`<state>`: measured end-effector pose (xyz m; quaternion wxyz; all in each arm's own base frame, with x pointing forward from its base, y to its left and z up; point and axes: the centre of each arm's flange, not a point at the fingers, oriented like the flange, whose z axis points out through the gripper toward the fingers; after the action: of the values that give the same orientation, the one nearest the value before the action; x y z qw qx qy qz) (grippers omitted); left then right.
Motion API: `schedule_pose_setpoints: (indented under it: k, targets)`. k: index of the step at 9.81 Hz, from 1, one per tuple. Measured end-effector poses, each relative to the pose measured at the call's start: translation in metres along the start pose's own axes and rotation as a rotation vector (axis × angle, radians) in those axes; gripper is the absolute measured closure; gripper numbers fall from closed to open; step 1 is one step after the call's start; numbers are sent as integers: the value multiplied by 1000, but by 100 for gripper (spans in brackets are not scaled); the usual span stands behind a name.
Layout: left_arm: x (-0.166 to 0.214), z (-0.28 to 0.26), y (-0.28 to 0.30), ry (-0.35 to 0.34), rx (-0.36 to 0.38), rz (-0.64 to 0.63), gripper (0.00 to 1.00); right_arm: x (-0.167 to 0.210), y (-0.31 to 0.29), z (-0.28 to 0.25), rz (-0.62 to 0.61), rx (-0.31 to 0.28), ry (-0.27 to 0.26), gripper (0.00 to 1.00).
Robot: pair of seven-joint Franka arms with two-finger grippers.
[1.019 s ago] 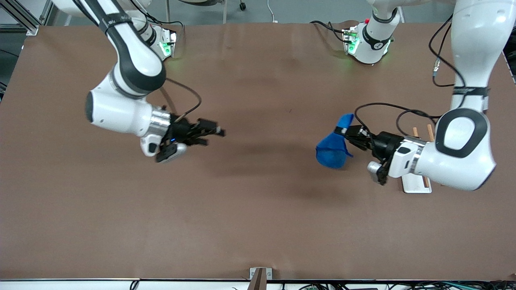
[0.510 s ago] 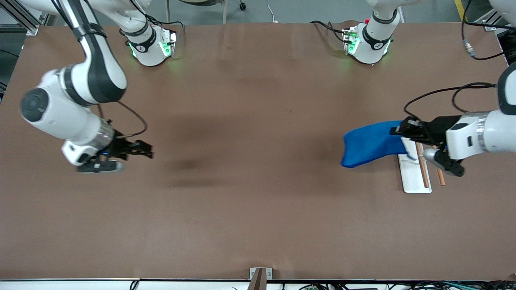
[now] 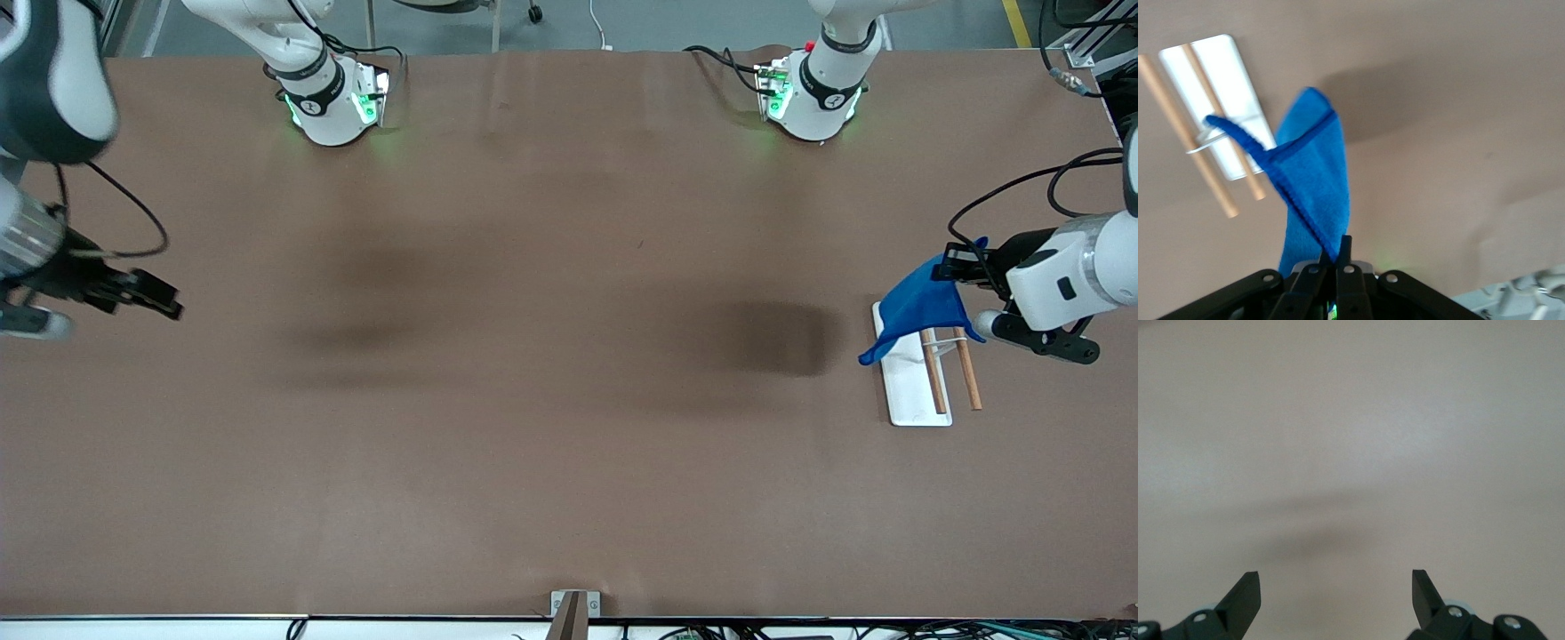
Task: Right arm passes towel to left arm to hang
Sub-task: 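Carry the towel to the rack with the left gripper while the right retracts, then drape the towel over the wooden dowels with the left gripper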
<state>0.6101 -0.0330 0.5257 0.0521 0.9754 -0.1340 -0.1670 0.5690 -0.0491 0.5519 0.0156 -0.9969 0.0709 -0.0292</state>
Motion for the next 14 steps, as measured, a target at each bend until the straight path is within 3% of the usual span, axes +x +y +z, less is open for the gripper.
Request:
schedule_pose_setpoints:
  k: [2,4,8,14]
  targets:
    - [-2,-6,-13,31,22,-30,98,-11,11,-59,29,-4,-41,0]
    - [-18,-20,-63,91,12,-98,98,-21,14,-108,70,-4,-41,0]
    - [-9,-10,-101,210,22,-216,98,-23,16,-116,91,-7,-59,0]
    - [-2,41,-126,179,3,-258,98,-22,19,-113,52,-40,-62,0]
